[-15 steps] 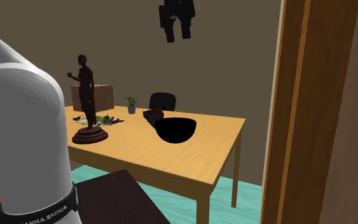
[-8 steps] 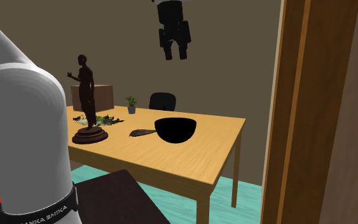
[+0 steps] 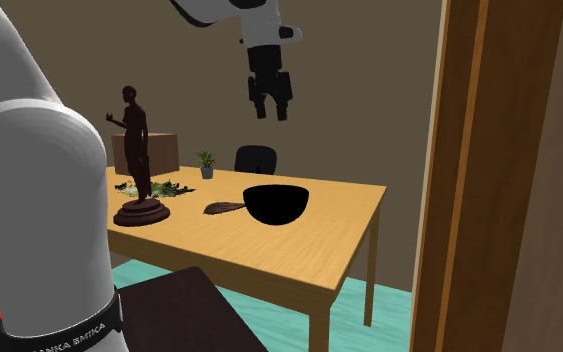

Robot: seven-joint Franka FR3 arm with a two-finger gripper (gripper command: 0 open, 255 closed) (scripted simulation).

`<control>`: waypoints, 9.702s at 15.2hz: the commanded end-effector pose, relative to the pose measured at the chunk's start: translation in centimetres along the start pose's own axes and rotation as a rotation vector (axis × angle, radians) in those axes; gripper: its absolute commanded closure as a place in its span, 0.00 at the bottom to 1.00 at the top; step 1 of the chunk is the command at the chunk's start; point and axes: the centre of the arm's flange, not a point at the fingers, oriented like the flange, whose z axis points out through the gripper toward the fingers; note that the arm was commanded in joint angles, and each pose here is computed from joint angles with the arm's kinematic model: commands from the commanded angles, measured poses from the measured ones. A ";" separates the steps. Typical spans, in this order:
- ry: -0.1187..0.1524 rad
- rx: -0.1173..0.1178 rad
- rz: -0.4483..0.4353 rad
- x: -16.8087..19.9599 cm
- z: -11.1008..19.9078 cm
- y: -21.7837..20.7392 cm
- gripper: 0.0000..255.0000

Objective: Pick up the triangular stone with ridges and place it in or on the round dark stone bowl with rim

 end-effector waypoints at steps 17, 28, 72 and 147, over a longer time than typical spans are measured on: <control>-0.030 0.017 -0.125 4.8 14.4 -18.3 0.00; -0.038 0.021 -0.158 5.6 21.3 -23.3 0.00; -0.003 -0.096 0.539 -0.3 32.2 -28.9 1.00; -0.003 -0.096 0.539 8.3 22.7 -9.6 1.00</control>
